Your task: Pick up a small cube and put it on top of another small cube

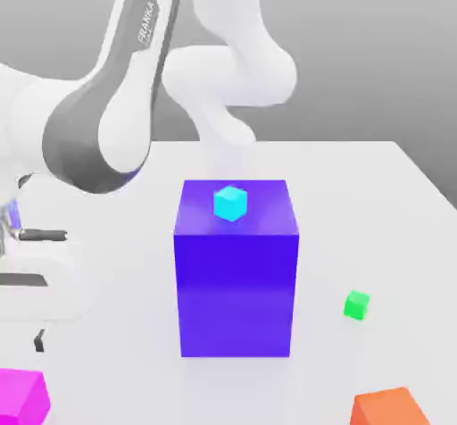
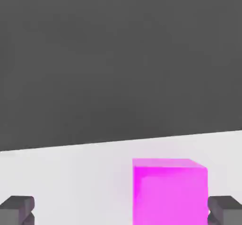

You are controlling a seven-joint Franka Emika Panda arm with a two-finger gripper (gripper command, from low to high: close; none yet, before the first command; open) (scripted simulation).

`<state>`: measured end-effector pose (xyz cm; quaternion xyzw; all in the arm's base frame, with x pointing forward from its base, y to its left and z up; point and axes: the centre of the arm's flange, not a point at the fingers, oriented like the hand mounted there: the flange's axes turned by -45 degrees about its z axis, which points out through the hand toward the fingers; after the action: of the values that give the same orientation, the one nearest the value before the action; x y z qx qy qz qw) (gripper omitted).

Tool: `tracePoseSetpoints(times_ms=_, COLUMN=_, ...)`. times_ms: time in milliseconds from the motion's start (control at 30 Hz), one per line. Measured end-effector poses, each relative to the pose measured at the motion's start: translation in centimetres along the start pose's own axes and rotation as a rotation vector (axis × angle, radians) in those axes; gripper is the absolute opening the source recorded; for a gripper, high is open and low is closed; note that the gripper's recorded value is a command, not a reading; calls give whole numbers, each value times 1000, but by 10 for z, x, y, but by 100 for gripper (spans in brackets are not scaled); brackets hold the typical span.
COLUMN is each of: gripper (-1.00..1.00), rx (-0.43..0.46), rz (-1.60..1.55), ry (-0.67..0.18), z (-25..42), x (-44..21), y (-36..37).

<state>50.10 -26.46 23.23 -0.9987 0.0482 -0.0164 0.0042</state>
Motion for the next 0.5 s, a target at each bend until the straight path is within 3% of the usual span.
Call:
tracePoseSetpoints(times_ms=133, gripper=0, rx=-10, rz=1, ry=-30, z=63, x=-7, y=12)
tracePoseSetpoints(times_ms=167, gripper=-100, rx=-10, rz=1, ry=-31, z=77, x=-8, y=12)
tracePoseSetpoints(times_ms=367, gripper=-100, rx=-8, rz=2, ry=-32, z=84, x=-9, y=13)
tracePoseSetpoints(times_ms=500, gripper=-100, rx=-9, rz=1, ry=-32, z=41, x=-7, y=12)
